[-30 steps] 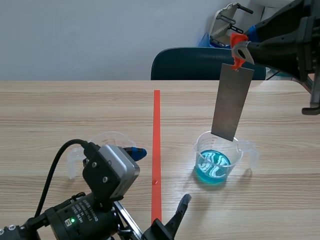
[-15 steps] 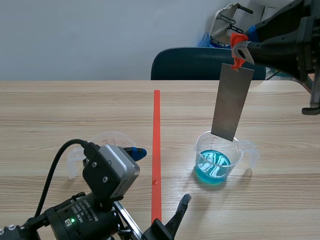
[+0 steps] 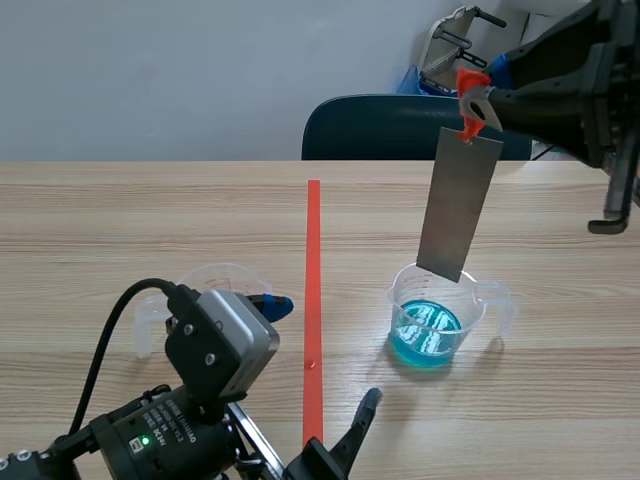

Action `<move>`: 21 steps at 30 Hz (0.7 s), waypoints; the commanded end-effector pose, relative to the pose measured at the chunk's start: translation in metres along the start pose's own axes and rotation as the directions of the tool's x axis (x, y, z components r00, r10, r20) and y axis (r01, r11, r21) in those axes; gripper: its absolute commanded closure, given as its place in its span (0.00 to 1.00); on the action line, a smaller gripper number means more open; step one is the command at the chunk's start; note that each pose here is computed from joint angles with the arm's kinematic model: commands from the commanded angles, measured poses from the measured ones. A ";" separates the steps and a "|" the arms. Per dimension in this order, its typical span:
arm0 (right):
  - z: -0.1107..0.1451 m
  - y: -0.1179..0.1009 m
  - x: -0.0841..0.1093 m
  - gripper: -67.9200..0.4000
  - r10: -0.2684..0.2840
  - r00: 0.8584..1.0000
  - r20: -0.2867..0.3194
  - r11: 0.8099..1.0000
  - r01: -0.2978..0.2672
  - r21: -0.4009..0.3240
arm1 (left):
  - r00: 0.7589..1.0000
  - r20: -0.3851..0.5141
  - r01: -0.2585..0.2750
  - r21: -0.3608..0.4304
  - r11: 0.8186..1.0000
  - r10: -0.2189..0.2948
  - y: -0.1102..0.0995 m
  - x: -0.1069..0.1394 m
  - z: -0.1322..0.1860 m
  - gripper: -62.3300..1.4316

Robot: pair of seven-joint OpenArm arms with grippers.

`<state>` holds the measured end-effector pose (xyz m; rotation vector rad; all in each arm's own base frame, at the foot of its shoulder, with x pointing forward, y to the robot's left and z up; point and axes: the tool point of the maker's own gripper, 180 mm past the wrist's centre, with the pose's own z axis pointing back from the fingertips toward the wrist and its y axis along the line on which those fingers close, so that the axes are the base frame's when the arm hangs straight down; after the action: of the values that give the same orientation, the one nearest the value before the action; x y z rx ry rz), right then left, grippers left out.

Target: Do the redox reaction experiment

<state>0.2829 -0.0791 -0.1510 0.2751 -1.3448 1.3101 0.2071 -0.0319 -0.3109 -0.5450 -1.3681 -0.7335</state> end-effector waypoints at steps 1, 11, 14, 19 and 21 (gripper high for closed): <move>0.000 -0.004 0.003 0.98 -0.001 1.000 0.024 1.000 0.001 -0.007 | 0.999 0.043 -0.006 0.004 1.000 0.006 -0.001 0.012 -0.004 0.00; -0.007 0.005 -0.014 0.98 -0.045 0.999 0.014 0.999 0.045 -0.001 | 0.999 0.043 -0.006 0.004 1.000 0.006 -0.001 0.012 -0.004 0.00; -0.007 0.007 -0.021 0.98 -0.052 0.999 0.002 0.999 0.052 0.007 | 0.999 0.043 -0.006 0.004 1.000 0.006 -0.001 0.012 -0.004 0.00; -0.008 0.005 -0.034 0.98 -0.074 0.997 -0.010 0.997 0.074 -0.010 | 0.999 0.043 -0.006 0.004 1.000 0.006 -0.001 0.012 -0.004 0.00; -0.008 0.006 -0.038 0.98 -0.080 0.997 -0.006 0.997 0.080 -0.004 | 0.999 0.043 -0.006 0.004 1.000 0.006 -0.001 0.012 -0.004 0.00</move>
<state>0.2921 -0.0918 -0.1941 0.3100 -1.2899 1.2369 0.2071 -0.0319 -0.3109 -0.5453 -1.3679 -0.7337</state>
